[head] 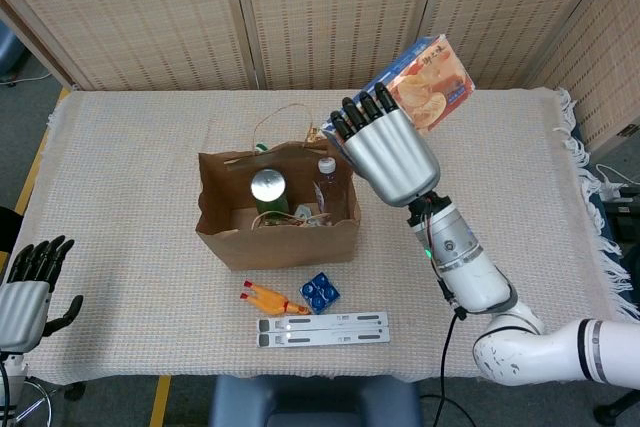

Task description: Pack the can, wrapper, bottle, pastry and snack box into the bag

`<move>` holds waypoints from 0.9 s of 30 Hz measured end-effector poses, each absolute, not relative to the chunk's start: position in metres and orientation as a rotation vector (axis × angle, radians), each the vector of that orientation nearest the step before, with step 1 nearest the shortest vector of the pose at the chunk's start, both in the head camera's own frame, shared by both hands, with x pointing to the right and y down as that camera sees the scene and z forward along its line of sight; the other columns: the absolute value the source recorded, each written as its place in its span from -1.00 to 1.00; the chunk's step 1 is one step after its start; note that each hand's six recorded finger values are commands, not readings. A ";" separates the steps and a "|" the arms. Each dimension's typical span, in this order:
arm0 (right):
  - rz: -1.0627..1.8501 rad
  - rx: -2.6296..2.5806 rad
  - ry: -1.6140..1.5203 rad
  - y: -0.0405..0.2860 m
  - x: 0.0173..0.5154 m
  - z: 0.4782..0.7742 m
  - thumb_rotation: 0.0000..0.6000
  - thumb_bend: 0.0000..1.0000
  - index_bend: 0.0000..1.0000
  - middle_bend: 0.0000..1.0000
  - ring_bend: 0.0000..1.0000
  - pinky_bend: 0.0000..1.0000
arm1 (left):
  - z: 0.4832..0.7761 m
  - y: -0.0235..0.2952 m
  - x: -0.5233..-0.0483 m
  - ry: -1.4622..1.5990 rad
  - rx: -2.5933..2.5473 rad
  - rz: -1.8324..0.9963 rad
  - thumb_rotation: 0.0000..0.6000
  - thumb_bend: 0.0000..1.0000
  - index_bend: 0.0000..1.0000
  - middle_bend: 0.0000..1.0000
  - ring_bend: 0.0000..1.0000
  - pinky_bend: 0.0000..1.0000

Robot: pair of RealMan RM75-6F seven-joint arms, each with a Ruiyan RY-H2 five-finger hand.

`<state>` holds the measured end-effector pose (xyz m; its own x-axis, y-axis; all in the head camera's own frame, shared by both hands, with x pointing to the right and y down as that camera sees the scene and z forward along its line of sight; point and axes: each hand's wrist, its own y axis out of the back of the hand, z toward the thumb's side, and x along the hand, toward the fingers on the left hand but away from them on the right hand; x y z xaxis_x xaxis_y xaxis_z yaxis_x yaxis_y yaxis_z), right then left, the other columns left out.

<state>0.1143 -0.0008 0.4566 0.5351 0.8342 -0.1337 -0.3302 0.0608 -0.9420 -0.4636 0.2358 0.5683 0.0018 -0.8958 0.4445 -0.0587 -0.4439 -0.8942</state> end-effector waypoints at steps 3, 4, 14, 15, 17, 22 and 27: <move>0.879 -1.127 -0.436 0.010 0.085 0.452 1.00 -0.63 0.06 0.22 0.29 0.38 | 0.568 0.236 -0.464 1.009 -1.585 -1.522 1.00 -0.28 -0.99 -1.00 -1.00 -1.00; 0.853 -1.091 -0.398 0.015 0.073 0.452 1.00 -0.63 0.06 0.22 0.29 0.38 | 0.568 0.236 -0.464 1.010 -1.586 -1.522 1.00 -0.28 -0.99 -1.00 -1.00 -1.00; 0.694 -0.820 -0.019 0.054 0.011 0.488 1.00 -0.63 0.09 0.22 0.26 0.36 | 0.568 0.236 -0.466 1.012 -1.600 -1.522 1.00 -0.28 -0.99 -1.00 -1.00 -1.00; 0.689 -0.798 0.015 0.057 0.010 0.493 1.00 -0.63 0.09 0.22 0.26 0.36 | 0.568 0.236 -0.466 1.012 -1.600 -1.522 1.00 -0.28 -0.99 -1.00 -1.00 -1.00; 0.682 -0.748 0.087 0.060 0.009 0.503 1.00 -0.63 0.09 0.22 0.26 0.36 | 0.568 0.236 -0.466 1.010 -1.601 -1.521 1.00 -0.28 -0.99 -1.00 -1.00 -1.00; 0.681 -0.676 0.205 0.064 0.011 0.523 1.00 -0.63 0.09 0.22 0.26 0.36 | 0.568 0.236 -0.466 1.009 -1.602 -1.522 1.00 -0.28 -0.99 -1.00 -1.00 -1.00; 0.684 -0.638 0.270 0.067 0.016 0.535 1.00 -0.63 -0.20 0.13 -0.04 0.12 | 0.568 0.236 -0.465 1.007 -1.602 -1.524 1.00 -0.28 -0.99 -1.00 -1.00 -1.00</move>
